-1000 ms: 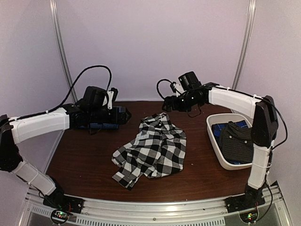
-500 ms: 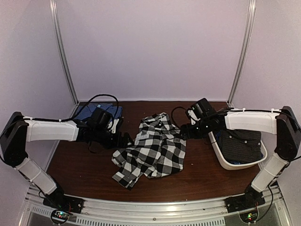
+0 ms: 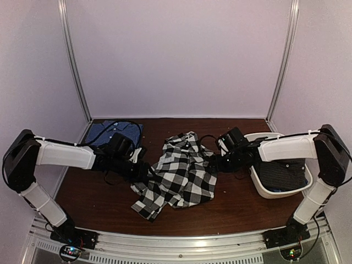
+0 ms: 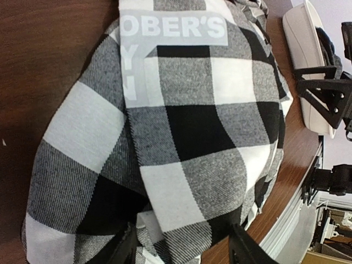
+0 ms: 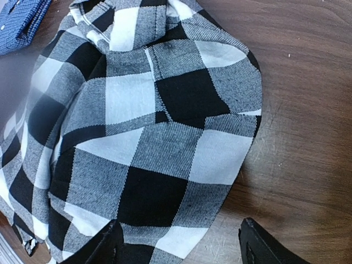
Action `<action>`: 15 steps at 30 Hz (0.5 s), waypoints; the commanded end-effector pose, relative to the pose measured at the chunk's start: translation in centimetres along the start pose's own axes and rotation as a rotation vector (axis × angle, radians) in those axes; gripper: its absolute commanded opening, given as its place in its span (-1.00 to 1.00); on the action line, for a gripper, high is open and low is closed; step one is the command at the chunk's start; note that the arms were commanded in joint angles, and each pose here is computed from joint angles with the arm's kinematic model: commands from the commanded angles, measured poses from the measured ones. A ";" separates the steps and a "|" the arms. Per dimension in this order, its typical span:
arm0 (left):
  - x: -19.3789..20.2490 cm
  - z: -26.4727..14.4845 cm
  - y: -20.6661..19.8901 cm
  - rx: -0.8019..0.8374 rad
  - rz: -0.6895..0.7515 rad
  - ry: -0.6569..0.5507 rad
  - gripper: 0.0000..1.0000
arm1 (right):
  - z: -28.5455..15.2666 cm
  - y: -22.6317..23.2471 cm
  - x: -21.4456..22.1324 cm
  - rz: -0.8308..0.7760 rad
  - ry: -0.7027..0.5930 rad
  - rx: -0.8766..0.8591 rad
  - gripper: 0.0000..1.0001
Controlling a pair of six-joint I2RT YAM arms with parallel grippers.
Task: Fold and stack the long sleeve shirts
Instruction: Pick up the crumpled shirt from the center of the board.
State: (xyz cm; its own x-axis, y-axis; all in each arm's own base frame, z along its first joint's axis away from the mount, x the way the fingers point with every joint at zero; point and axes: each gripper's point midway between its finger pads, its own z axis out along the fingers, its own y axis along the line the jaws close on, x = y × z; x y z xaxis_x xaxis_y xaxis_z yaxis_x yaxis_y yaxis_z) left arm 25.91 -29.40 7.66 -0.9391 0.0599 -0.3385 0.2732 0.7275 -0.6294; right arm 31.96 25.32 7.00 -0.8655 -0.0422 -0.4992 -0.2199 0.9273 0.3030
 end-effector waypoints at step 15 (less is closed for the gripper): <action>-4.1 -2.2 -0.1 -0.146 0.016 -0.149 -1.00 | 4.8 -1.5 1.5 -0.036 0.037 0.192 -0.18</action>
State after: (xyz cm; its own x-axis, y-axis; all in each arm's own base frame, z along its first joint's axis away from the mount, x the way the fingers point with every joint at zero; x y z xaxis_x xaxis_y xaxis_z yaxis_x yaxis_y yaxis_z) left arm 27.00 -29.36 7.90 -0.9362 0.0329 -0.3500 0.2489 0.7651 -0.5938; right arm 32.72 26.58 2.60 -0.8802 -0.0723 -0.4691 -0.1905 0.9591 0.2096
